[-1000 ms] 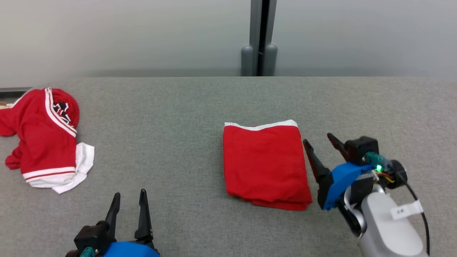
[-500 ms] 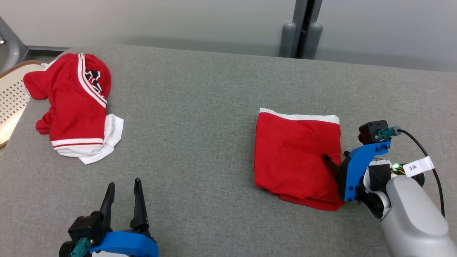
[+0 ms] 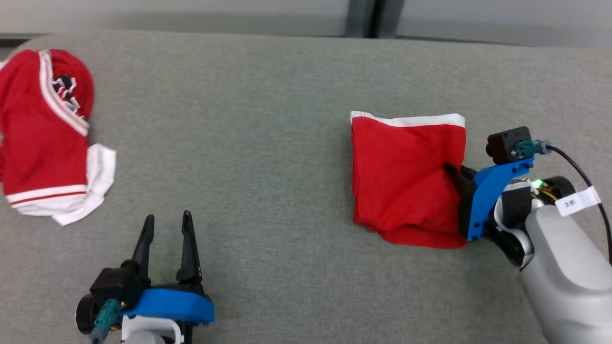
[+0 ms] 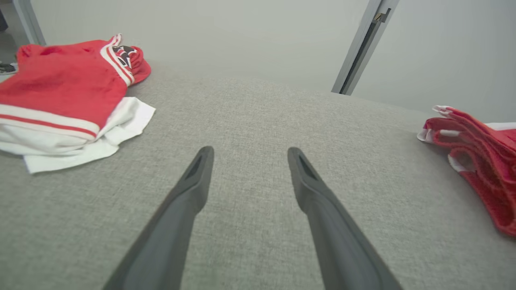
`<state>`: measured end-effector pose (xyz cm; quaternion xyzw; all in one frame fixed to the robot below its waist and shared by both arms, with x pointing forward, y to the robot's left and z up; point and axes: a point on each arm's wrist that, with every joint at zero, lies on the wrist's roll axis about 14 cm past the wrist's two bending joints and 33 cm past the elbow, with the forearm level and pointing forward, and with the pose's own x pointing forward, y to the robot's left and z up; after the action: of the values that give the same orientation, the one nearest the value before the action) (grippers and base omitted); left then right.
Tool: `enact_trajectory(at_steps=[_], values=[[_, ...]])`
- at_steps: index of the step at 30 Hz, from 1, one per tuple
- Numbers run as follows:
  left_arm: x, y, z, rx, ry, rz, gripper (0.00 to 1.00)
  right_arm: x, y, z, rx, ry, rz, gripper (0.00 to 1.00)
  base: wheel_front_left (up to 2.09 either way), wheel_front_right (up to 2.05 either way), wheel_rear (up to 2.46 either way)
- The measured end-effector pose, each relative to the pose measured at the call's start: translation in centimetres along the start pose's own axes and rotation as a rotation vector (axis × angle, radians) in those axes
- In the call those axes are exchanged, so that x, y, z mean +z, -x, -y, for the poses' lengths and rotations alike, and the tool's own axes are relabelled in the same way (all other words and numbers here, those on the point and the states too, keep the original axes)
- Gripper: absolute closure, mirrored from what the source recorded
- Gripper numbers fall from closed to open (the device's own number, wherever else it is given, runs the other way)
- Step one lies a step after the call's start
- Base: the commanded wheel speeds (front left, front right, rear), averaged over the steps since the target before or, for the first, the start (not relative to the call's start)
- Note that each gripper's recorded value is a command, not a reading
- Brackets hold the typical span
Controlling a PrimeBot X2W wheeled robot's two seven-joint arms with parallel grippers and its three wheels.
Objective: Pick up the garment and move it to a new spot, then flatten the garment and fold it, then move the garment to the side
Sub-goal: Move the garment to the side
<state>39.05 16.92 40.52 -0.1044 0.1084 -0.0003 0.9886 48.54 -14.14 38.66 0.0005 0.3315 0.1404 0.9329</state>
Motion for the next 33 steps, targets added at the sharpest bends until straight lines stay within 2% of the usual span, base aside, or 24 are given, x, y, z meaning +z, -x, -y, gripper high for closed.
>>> enact_trajectory(at_steps=[5,12,16,20,23,26,33], values=[[-0.7,-3.2,3.6,-0.117,-0.018,-0.007,0.00,-0.1,2.0,6.0,-0.136,-0.023,0.054,1.00,0.00,0.00,0.00],[-2.4,-7.5,9.8,-0.328,-0.053,-0.034,0.00,-3.0,7.3,14.2,-0.362,-0.102,0.067,1.00,0.00,0.00,0.00],[-3.1,-8.7,13.6,-0.445,-0.063,-0.051,0.00,-4.7,10.6,17.0,-0.465,-0.149,0.079,1.00,0.00,0.00,0.00],[-3.5,-8.8,16.3,-0.527,-0.070,-0.068,0.00,-5.8,12.7,18.3,-0.527,-0.183,0.094,1.00,0.00,0.00,0.00],[-3.3,-8.8,16.9,-0.550,-0.083,-0.069,0.00,-6.0,12.9,18.5,-0.540,-0.191,0.096,1.00,0.00,0.00,0.00],[-2.8,-8.7,16.6,-0.547,-0.090,-0.060,0.00,-5.0,12.4,19.2,-0.545,-0.145,0.095,1.00,0.00,0.00,0.00],[-1.7,-8.2,13.7,-0.476,-0.118,-0.045,0.00,-1.5,11.5,22.6,-0.580,-0.071,0.086,1.00,0.00,0.00,0.00]])
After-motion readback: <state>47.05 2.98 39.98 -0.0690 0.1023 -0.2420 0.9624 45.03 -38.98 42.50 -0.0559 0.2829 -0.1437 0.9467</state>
